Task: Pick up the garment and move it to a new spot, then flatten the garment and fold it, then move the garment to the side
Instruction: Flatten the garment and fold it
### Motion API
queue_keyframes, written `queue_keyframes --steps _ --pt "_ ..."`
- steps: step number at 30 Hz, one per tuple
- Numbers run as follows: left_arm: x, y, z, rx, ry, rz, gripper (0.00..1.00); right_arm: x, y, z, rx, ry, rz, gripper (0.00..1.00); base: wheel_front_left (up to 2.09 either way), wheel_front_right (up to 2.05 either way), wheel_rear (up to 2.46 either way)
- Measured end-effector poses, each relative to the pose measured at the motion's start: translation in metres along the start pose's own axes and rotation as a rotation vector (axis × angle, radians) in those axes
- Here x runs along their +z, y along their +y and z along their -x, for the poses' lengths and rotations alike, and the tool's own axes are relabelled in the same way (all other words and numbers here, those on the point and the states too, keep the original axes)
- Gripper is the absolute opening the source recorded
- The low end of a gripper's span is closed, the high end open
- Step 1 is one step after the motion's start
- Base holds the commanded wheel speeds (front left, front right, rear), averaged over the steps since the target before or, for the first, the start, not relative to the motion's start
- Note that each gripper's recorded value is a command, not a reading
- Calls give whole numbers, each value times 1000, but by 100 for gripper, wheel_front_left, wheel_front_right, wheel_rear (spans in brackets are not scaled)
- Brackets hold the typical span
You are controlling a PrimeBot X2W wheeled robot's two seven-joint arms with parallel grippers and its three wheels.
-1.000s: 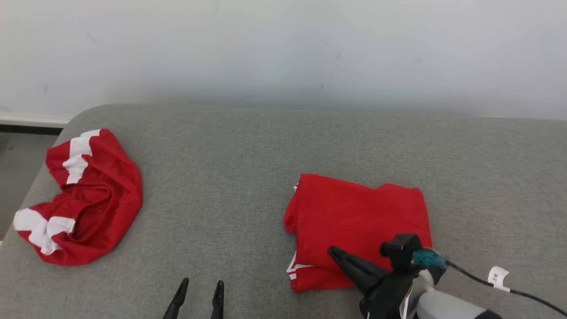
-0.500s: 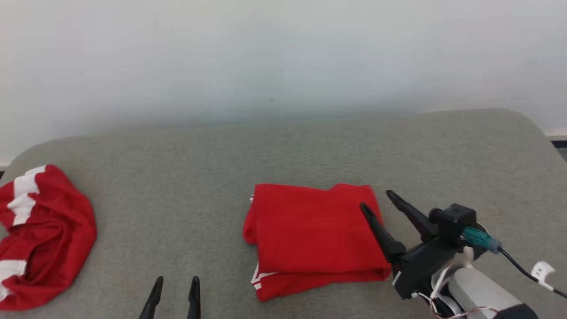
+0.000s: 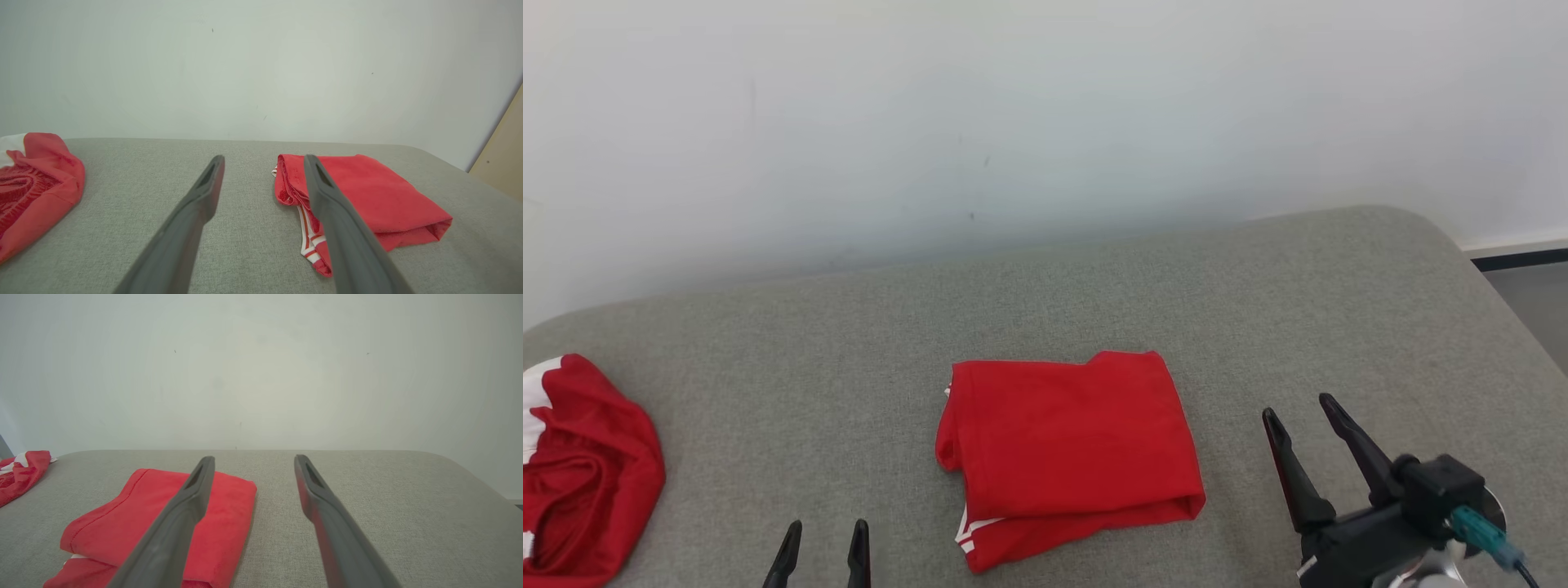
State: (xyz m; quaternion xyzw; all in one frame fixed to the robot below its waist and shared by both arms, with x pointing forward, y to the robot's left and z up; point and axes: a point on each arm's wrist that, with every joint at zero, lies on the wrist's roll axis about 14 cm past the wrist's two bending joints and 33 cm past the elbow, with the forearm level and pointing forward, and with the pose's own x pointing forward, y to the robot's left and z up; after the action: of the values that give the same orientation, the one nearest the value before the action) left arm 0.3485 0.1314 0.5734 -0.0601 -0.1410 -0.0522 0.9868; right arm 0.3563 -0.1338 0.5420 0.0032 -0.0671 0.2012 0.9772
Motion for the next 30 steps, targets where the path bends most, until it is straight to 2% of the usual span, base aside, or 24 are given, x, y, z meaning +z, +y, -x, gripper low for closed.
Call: queue_keyframes --steps 10,18,30 --pt "-4 12 19 37 26 12 100 4 15 24 -32 -39 -12 100 0 0 0" --pt "-4 23 35 72 33 -1 100 -22 42 42 17 37 -83 100 0 0 0" --pt "-6 21 46 74 45 -14 100 -23 51 47 43 43 -91 100 0 0 0"
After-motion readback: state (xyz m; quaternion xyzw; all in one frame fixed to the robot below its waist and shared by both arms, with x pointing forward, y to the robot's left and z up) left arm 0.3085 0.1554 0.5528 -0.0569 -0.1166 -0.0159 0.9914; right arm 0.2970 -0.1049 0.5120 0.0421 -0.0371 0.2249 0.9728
